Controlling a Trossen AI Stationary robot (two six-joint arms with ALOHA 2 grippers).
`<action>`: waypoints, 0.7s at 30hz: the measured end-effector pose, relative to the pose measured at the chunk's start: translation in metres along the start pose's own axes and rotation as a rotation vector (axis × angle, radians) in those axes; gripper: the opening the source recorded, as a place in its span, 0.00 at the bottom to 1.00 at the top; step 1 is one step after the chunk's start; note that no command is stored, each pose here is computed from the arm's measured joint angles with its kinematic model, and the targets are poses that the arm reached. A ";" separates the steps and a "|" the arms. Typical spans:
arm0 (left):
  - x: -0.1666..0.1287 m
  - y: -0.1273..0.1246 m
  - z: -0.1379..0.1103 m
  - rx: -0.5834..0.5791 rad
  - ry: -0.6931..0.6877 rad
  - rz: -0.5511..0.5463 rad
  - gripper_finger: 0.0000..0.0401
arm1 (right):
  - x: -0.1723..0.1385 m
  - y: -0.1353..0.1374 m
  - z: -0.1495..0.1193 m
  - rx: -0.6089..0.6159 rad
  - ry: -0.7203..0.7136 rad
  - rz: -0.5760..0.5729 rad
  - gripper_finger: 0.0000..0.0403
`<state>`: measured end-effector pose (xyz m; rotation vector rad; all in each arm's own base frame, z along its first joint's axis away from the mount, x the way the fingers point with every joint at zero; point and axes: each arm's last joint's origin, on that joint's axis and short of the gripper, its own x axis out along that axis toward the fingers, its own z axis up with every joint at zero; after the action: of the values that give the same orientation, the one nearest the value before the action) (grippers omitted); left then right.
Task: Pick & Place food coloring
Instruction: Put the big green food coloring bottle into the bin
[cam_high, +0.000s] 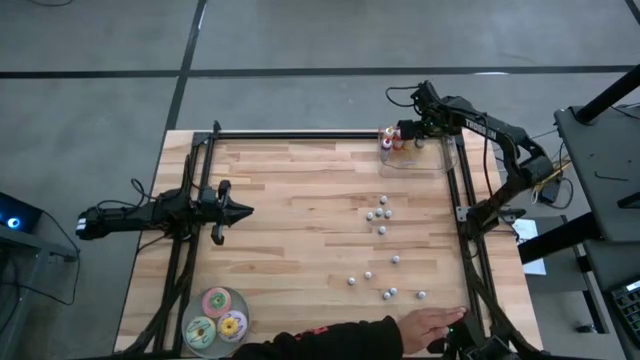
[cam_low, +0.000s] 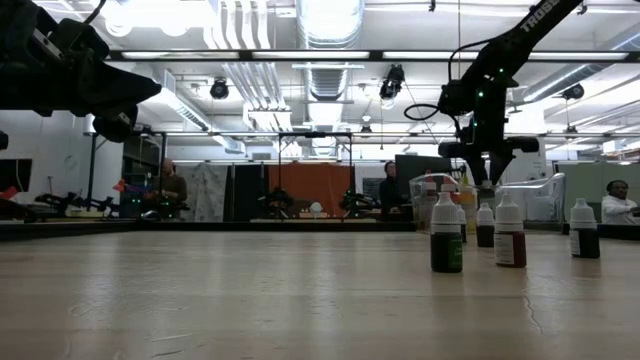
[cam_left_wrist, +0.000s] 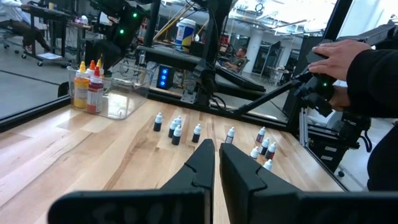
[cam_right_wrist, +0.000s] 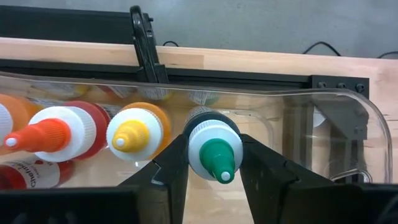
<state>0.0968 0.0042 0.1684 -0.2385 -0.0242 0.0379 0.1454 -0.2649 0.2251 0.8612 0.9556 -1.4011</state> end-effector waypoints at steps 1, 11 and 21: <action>0.000 0.000 0.000 0.000 0.000 0.000 0.00 | 0.000 0.000 0.000 -0.001 0.001 0.000 0.28; 0.000 0.000 0.000 0.000 0.000 0.000 0.00 | 0.000 0.001 0.002 -0.011 -0.016 0.012 0.29; 0.000 0.000 0.000 0.000 0.000 0.000 0.00 | 0.001 0.001 0.002 -0.018 -0.013 0.019 0.29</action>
<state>0.0968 0.0042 0.1683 -0.2385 -0.0240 0.0379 0.1464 -0.2667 0.2252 0.8448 0.9458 -1.3786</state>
